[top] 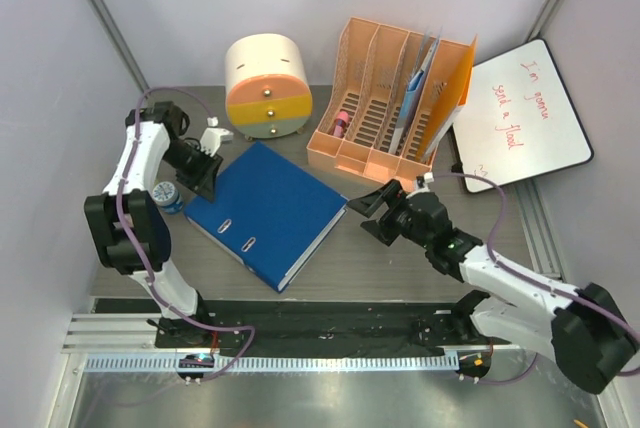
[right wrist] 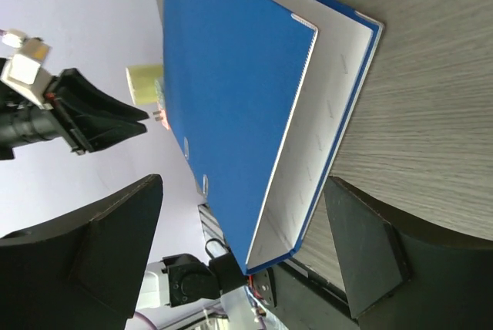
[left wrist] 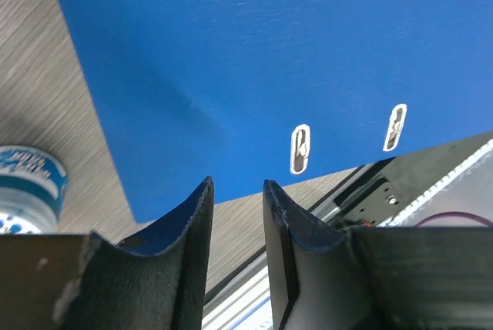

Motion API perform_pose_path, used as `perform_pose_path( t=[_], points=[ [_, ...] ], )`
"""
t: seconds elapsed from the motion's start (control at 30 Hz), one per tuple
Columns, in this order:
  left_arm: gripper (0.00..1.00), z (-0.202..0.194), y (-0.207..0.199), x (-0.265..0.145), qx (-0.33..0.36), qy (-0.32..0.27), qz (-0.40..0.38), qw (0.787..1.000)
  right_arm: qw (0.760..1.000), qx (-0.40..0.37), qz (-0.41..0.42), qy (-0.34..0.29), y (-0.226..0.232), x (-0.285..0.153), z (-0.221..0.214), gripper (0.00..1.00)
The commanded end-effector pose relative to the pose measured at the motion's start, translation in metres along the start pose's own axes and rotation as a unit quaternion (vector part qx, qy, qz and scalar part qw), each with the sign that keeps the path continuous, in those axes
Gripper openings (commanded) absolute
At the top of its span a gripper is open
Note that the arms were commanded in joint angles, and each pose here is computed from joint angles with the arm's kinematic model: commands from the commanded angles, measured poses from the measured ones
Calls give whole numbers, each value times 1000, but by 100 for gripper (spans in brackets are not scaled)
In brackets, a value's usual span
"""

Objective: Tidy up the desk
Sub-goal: Place the folder at the center of the board, then pick up the folder from the center of the board.

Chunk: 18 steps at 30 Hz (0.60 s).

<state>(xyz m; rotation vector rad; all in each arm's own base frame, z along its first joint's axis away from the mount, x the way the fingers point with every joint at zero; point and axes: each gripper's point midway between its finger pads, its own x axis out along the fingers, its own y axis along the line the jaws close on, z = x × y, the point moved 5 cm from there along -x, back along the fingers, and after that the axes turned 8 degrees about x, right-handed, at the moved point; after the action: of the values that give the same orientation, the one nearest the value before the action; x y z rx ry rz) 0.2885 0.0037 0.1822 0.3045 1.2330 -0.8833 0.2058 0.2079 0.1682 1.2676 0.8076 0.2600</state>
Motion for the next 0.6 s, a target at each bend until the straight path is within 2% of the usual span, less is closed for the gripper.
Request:
perform_pose_path(
  t=[0.0, 0.27, 0.3, 0.5, 0.57],
  points=[
    [32, 4, -9, 5, -35, -12, -40, 999, 994, 29, 95, 49, 23, 17, -15, 92],
    [30, 6, 0, 24, -53, -16, -54, 997, 992, 45, 106, 61, 17, 55, -33, 92],
    [30, 5, 0, 26, -54, -15, -57, 997, 988, 45, 131, 62, 25, 56, -36, 92],
    [29, -2, 0, 36, -52, -11, -59, 997, 987, 62, 134, 70, 12, 87, -50, 81],
    [29, -4, -1, 38, -54, -8, -64, 996, 987, 64, 126, 79, 5, 99, -59, 74]
  ],
)
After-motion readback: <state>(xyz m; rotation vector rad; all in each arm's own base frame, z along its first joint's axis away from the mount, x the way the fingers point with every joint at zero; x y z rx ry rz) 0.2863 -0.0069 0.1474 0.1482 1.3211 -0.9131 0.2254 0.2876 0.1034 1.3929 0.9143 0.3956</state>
